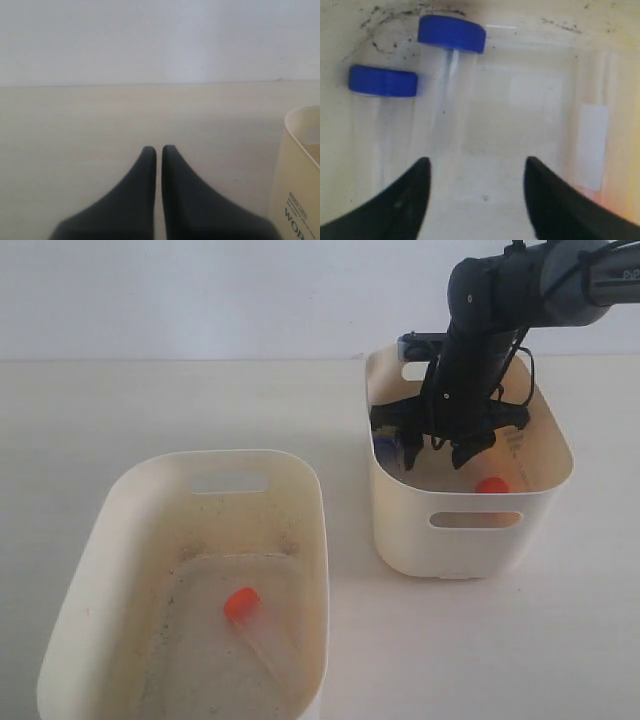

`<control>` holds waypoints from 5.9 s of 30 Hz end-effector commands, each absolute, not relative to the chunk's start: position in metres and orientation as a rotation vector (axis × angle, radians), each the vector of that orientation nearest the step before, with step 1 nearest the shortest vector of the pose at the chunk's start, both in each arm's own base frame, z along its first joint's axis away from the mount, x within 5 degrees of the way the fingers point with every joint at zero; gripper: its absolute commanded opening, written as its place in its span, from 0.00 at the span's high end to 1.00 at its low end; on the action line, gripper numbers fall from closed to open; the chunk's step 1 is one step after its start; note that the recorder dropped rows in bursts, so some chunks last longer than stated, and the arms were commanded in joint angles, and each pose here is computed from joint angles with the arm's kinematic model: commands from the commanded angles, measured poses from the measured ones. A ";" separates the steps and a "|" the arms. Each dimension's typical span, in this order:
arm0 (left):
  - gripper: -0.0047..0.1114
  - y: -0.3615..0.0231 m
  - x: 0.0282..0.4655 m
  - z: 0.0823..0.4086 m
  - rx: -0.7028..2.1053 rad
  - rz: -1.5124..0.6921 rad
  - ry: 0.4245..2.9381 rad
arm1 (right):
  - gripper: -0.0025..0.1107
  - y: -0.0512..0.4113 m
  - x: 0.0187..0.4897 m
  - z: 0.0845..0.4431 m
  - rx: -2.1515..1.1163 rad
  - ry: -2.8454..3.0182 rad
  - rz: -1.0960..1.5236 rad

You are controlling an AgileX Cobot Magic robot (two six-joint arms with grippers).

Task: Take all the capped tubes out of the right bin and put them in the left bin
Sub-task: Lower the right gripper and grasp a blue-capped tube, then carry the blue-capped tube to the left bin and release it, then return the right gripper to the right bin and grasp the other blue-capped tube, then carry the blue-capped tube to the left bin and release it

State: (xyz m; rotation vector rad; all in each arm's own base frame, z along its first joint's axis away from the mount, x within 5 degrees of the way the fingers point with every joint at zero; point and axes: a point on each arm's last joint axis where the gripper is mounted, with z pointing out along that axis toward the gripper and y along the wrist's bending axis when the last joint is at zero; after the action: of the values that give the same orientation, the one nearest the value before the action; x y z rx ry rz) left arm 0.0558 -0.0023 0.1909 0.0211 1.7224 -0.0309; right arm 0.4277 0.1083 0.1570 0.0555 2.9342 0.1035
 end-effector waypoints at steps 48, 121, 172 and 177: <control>0.92 -0.002 0.055 0.192 0.013 -0.036 1.715 | 0.97 0.106 0.364 0.335 -0.048 2.617 0.411; 0.92 -0.002 0.055 0.192 0.013 -0.036 1.715 | 0.98 0.102 0.427 0.195 -0.224 2.959 0.500; 0.92 -0.002 0.055 0.192 0.013 -0.036 1.715 | 0.97 0.120 0.432 0.183 -0.087 2.934 0.450; 0.92 -0.002 0.055 0.192 0.013 -0.036 1.715 | 0.97 0.119 0.420 0.241 -0.099 2.807 0.492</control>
State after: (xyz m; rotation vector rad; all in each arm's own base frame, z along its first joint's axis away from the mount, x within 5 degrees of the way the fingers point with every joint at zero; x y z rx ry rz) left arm 0.0558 -0.0023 0.1909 0.0211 1.7224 -0.0309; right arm 0.4281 0.1210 0.2063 -0.0945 2.8791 0.4675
